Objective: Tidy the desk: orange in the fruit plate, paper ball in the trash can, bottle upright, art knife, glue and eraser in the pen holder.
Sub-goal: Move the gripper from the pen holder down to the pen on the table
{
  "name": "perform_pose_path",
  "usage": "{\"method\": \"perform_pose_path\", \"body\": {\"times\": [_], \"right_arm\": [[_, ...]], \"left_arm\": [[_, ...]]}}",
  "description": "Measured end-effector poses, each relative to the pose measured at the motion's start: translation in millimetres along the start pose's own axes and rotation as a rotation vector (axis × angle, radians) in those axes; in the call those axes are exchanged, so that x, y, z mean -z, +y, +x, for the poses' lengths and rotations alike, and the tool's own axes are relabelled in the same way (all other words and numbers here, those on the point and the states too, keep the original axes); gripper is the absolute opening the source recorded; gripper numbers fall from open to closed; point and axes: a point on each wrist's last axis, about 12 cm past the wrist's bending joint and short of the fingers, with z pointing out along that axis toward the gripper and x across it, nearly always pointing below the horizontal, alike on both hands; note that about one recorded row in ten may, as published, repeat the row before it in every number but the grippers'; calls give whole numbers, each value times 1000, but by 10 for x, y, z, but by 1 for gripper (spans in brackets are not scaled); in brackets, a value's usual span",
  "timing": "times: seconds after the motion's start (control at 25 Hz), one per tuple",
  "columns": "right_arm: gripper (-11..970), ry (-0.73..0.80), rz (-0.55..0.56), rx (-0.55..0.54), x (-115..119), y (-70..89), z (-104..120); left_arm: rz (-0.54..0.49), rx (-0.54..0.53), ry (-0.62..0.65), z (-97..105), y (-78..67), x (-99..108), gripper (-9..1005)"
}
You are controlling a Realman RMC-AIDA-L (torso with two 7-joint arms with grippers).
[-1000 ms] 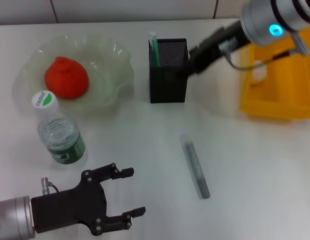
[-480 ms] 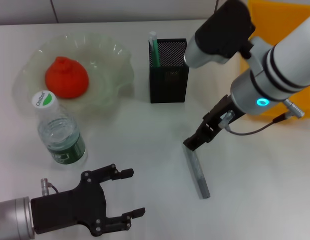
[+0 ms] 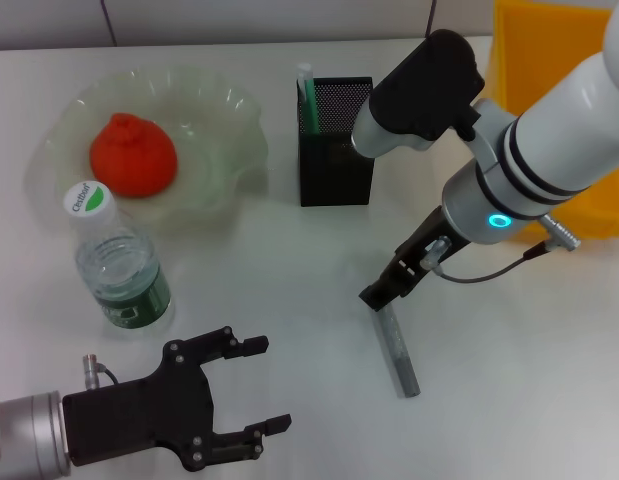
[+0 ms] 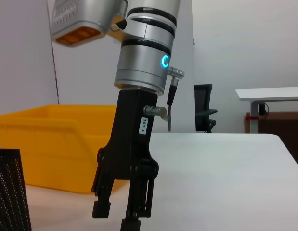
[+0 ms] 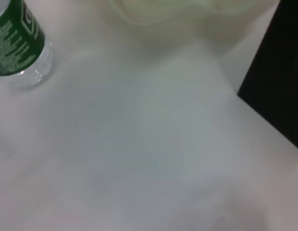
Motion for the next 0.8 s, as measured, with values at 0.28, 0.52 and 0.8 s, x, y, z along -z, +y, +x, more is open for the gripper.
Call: {"method": "perform_pose_path", "body": {"times": [0.28, 0.52, 0.8], "right_arm": [[740, 5, -7, 5, -66, 17, -11], [629, 17, -7, 7, -111, 19, -4], [546, 34, -15, 8, -140, 30, -7]], "left_arm": [[1, -1, -1, -3, 3, -9, 775], [0, 0, -1, -1, 2, -10, 775], [1, 1, -1, -1, -1, -9, 775]]}}
